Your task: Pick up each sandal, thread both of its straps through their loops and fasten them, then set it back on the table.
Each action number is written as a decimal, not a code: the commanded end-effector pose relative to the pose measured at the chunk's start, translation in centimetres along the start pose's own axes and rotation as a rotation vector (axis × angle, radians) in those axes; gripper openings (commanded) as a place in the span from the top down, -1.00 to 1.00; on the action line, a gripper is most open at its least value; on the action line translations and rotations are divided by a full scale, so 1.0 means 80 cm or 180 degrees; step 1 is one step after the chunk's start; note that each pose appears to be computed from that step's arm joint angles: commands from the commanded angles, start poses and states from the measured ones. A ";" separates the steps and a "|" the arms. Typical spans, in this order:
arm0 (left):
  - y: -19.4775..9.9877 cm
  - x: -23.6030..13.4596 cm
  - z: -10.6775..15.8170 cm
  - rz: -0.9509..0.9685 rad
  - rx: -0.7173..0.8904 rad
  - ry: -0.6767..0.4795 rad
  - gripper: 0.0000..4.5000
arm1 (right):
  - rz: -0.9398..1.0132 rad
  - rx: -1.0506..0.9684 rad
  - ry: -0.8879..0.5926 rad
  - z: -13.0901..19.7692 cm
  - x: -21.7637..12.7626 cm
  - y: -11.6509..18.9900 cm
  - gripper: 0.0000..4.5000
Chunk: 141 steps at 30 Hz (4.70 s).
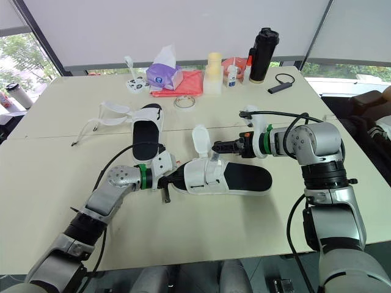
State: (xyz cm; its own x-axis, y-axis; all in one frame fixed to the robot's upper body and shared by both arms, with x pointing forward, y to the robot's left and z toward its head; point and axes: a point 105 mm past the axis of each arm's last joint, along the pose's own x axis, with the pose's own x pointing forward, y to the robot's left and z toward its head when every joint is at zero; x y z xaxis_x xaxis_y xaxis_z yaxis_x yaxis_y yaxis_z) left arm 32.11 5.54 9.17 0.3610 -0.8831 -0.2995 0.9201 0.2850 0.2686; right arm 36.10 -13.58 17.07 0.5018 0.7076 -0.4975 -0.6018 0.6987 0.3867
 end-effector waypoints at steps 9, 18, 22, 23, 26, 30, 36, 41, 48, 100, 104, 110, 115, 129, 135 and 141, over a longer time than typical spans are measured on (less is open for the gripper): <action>-0.020 0.007 -0.029 -0.0137 -0.0169 0.0270 1.00 | -0.0140 -0.0314 -0.0200 0.025 0.002 -0.005 -0.97; -0.021 0.007 -0.028 -0.0117 -0.0174 0.0254 1.00 | -0.0617 -0.0883 0.0103 -0.002 0.016 -0.040 -0.97; -0.021 0.008 -0.027 -0.0108 -0.0164 0.0254 1.00 | -0.0790 -0.1206 0.0200 -0.009 0.017 -0.050 -0.97; -0.020 0.008 -0.027 -0.0106 -0.0162 0.0251 1.00 | -0.0792 -0.1249 0.0204 -0.009 0.016 -0.051 -0.97; -0.020 0.008 -0.026 -0.0098 -0.0156 0.0245 1.00 | -0.0772 -0.1230 0.0090 0.002 0.008 -0.048 -0.97; -0.019 0.008 -0.026 -0.0089 -0.0151 0.0244 1.00 | -0.0766 -0.1178 -0.0156 0.029 -0.006 -0.044 -0.97; -0.018 0.009 -0.026 -0.0088 -0.0146 0.0237 1.00 | -0.0160 -0.0634 -0.0648 0.087 -0.025 0.001 -0.97; -0.017 0.009 -0.026 -0.0074 -0.0138 0.0234 1.00 | 0.0254 -0.0347 -0.0511 0.081 -0.011 0.023 -0.97; -0.016 0.006 -0.026 -0.0043 -0.0136 0.0239 1.00 | 0.0461 -0.0331 -0.0210 0.054 0.013 0.037 -0.97; -0.012 0.008 -0.023 0.0094 -0.0121 0.0174 1.00 | 0.1835 0.0252 -0.0724 0.107 0.039 0.108 -0.97; -0.012 0.008 -0.023 0.0094 -0.0120 0.0173 1.00 | 0.1823 0.0235 -0.0744 0.110 0.039 0.109 -0.97; -0.013 0.009 -0.023 0.0095 -0.0122 0.0164 1.00 | 0.1788 0.0204 -0.0766 0.113 0.039 0.108 -0.97; -0.014 0.010 -0.023 0.0090 -0.0123 0.0159 1.00 | 0.1772 0.0167 -0.0765 0.113 0.039 0.108 -0.40; -0.011 0.008 -0.022 0.0127 -0.0229 0.0103 1.00 | 0.1620 -0.1265 -0.0723 0.054 0.002 0.143 0.99; -0.006 0.005 -0.019 0.0175 -0.0408 0.0032 1.00 | 0.1562 -0.2249 -0.0795 -0.004 -0.018 0.169 0.99; 0.002 0.002 -0.016 0.0235 -0.0670 -0.0049 1.00 | 0.1520 -0.2733 -0.1094 -0.032 -0.020 0.190 0.99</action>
State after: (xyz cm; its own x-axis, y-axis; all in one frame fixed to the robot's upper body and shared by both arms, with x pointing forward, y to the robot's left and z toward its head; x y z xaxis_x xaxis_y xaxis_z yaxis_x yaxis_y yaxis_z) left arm 32.39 5.20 9.20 0.4153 -0.8796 -0.2321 0.9087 0.3893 0.1507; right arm 25.95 -5.37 20.23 0.1929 0.9617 -0.1949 -0.9770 0.1700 -0.1285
